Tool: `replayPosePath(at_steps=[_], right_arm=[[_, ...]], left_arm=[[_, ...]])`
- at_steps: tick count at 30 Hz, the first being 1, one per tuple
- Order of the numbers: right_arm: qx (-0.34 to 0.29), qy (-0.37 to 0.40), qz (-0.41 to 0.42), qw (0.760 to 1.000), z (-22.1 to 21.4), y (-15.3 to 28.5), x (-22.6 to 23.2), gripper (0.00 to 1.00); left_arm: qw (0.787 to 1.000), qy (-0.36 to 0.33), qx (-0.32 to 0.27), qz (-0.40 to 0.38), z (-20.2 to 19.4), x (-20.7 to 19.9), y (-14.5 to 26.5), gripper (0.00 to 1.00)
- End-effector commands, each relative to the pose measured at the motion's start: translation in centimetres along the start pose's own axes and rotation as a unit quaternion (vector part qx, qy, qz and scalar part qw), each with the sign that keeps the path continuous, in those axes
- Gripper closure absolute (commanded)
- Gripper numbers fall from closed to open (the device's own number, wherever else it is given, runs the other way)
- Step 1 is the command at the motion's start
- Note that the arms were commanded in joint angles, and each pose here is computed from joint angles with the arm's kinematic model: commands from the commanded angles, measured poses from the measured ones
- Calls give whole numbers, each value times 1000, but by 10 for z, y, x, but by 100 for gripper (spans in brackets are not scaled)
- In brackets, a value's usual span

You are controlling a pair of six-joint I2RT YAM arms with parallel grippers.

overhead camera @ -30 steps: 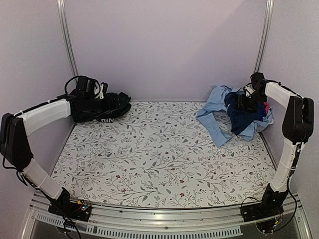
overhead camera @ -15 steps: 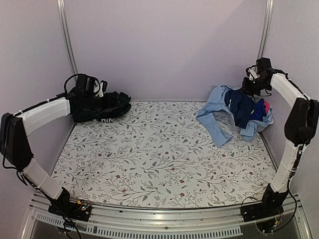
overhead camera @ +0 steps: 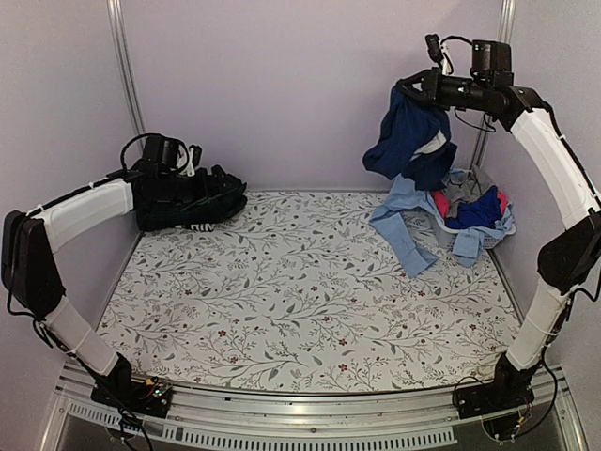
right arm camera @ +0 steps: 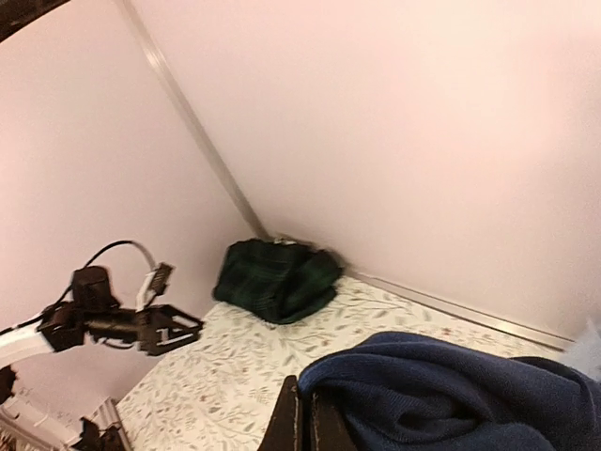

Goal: Fold and stack the mixed laundry pile
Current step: Place the crumpled T-shirt at the center of the board, then pick up the crumpled T-shirt from the center of the board.

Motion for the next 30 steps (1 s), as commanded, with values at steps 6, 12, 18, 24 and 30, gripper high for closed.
replayPosePath(at_steps=[6,12,18,24,30], right_arm=[[-22,12,292,956,16,-31,184,100],[30,-29,246,968,-36,-17,132,100],[244,-81,41,966,-189,-14,42,1],[299,-88,91,946,-243,-14,59,10],[419,-72,143,894,-331,-16,103,16]], left_arm=[[1000,13,-25,-8,17,-1,8,0],[999,8,-45,-10,19,6,29,0],[999,-27,-36,-3,3,16,41,0],[997,-48,50,17,-43,37,34,0],[970,-57,230,53,-145,54,14,0]])
Point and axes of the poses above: each gripper's point midway between its finger pads, its own y axis back along the fingers, its own x axis along the line the jaws close on, z = x × y, the point moved 2 cm from there along y, back along the fingers, and after that the axes turned 14 degrees about y, right-handed, at the moved point
